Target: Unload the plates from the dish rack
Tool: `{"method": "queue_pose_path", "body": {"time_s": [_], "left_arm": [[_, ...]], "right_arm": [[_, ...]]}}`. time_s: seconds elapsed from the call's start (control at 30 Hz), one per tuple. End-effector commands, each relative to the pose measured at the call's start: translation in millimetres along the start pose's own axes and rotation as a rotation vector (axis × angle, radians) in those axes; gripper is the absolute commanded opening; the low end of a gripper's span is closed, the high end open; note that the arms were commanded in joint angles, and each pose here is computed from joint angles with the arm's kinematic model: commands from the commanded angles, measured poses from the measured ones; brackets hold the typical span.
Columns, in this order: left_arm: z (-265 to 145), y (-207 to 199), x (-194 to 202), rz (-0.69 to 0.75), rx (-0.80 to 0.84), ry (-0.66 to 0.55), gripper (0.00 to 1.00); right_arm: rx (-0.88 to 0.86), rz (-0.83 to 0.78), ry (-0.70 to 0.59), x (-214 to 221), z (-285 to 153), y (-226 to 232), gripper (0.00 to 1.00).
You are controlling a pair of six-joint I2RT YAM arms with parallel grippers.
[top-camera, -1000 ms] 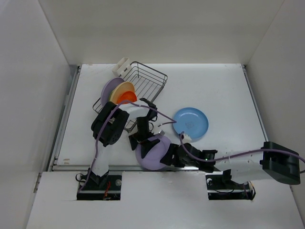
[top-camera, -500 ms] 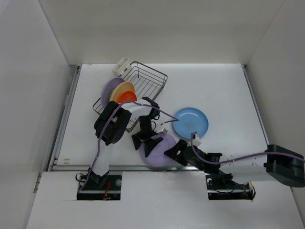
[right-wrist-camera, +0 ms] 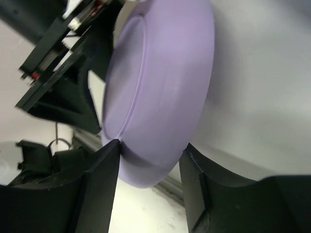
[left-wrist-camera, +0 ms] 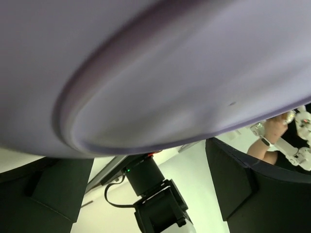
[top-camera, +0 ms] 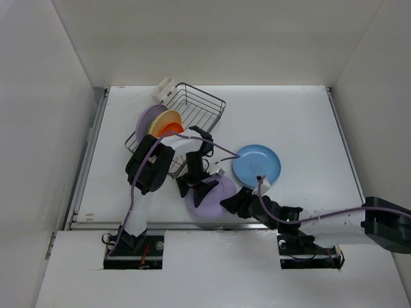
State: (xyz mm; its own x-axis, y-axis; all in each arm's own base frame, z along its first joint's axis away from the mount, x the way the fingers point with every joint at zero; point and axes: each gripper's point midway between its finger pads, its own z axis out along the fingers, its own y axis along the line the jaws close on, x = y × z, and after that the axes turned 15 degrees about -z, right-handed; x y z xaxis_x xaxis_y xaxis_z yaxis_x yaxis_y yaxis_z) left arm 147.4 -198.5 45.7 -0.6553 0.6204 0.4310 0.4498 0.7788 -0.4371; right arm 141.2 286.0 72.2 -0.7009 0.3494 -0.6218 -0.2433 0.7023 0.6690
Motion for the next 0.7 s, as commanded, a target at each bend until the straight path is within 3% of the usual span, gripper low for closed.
{"method": "queue_pose_path", "body": {"time_s": [0.0, 0.13, 0.27, 0.57, 0.67], "left_arm": [[-14, -39, -7, 0.133, 0.092, -0.083, 0.92], [-55, -58, 11, 0.203, 0.071, -0.162, 0.95], [-81, -69, 21, 0.243, 0.040, -0.234, 0.96], [-100, -71, 22, 0.229, 0.033, -0.272, 0.99], [-135, -70, 28, 0.183, 0.036, -0.374, 0.99]], "right_arm": [[-0.407, 0.021, -0.119, -54, -28, 130, 0.00], [-0.401, -0.107, -0.066, -57, -39, 147, 0.00], [-0.406, -0.123, -0.077, -65, -53, 149, 0.00], [-0.248, -0.145, -0.122, -89, -64, 124, 0.00], [-0.180, -0.194, -0.083, -86, -60, 119, 0.00]]}}
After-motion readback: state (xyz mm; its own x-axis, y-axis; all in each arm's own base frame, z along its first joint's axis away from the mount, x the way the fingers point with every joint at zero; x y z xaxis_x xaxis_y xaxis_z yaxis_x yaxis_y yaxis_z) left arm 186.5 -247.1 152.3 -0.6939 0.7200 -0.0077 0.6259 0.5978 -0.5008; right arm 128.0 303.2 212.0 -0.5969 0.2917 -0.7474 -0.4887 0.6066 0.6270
